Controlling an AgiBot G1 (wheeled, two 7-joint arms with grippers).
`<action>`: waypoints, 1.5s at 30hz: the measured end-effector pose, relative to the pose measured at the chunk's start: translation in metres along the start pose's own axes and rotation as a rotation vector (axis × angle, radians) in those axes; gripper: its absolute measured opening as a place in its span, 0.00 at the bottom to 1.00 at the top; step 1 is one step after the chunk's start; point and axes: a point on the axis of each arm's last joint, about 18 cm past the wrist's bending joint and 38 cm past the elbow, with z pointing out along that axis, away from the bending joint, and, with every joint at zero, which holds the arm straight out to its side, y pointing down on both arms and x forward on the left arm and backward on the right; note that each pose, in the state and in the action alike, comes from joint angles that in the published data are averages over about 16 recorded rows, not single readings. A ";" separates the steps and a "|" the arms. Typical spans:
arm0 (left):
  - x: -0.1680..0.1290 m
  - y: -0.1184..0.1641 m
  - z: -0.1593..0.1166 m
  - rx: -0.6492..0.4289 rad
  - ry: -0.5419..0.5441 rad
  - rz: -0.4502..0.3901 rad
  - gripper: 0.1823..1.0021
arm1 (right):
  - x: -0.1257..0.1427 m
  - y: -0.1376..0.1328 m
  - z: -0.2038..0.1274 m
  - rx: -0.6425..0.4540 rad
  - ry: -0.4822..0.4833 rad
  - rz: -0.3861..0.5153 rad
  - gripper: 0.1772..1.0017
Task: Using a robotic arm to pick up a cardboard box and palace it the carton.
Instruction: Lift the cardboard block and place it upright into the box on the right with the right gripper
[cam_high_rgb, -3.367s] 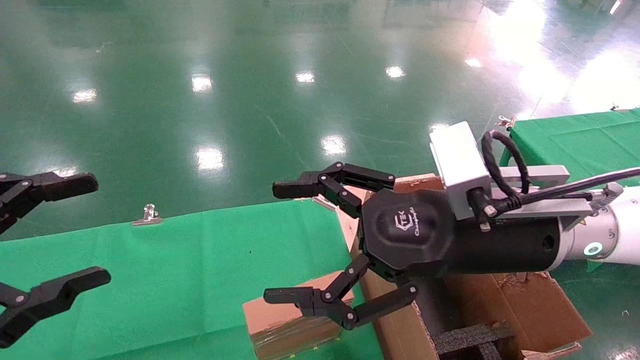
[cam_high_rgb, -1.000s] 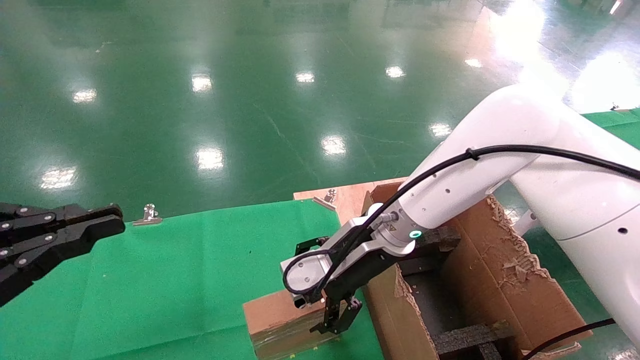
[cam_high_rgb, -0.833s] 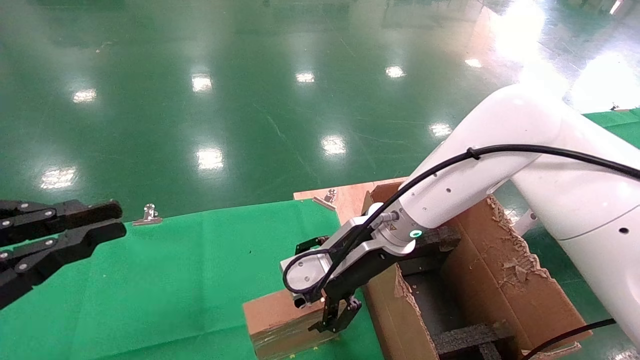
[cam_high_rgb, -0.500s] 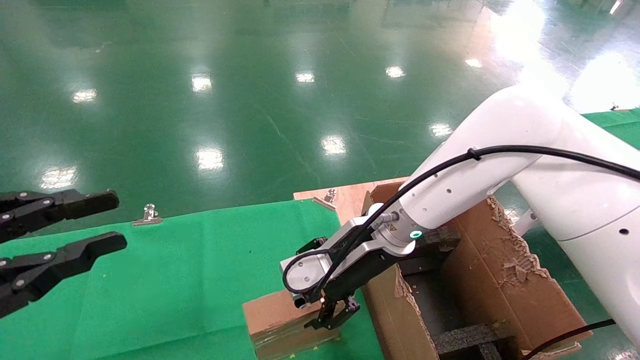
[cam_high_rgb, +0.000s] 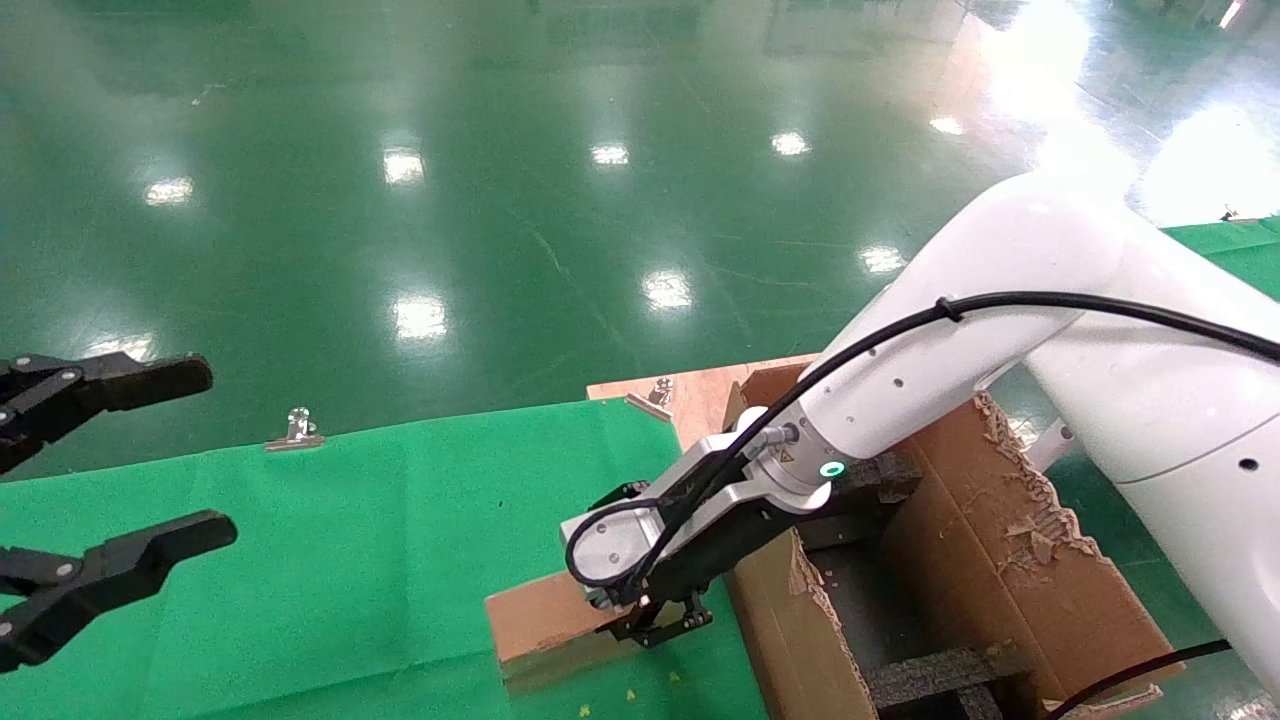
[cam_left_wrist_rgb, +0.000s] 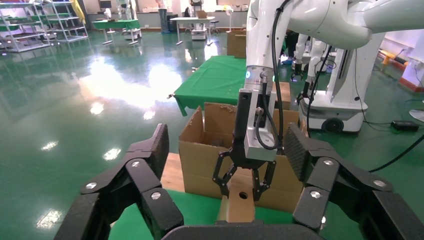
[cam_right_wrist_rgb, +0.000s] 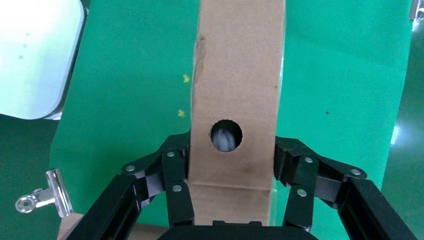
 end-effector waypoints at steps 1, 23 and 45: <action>0.000 0.000 0.000 0.000 0.000 0.000 0.69 | 0.001 0.000 -0.001 0.000 0.003 0.000 0.39; 0.000 0.000 0.000 0.000 0.000 0.000 0.99 | 0.064 -0.022 -0.146 -0.011 0.211 -0.138 0.17; 0.000 0.000 0.000 0.000 0.000 0.000 1.00 | 0.042 0.029 -0.237 -0.074 0.290 -0.008 0.15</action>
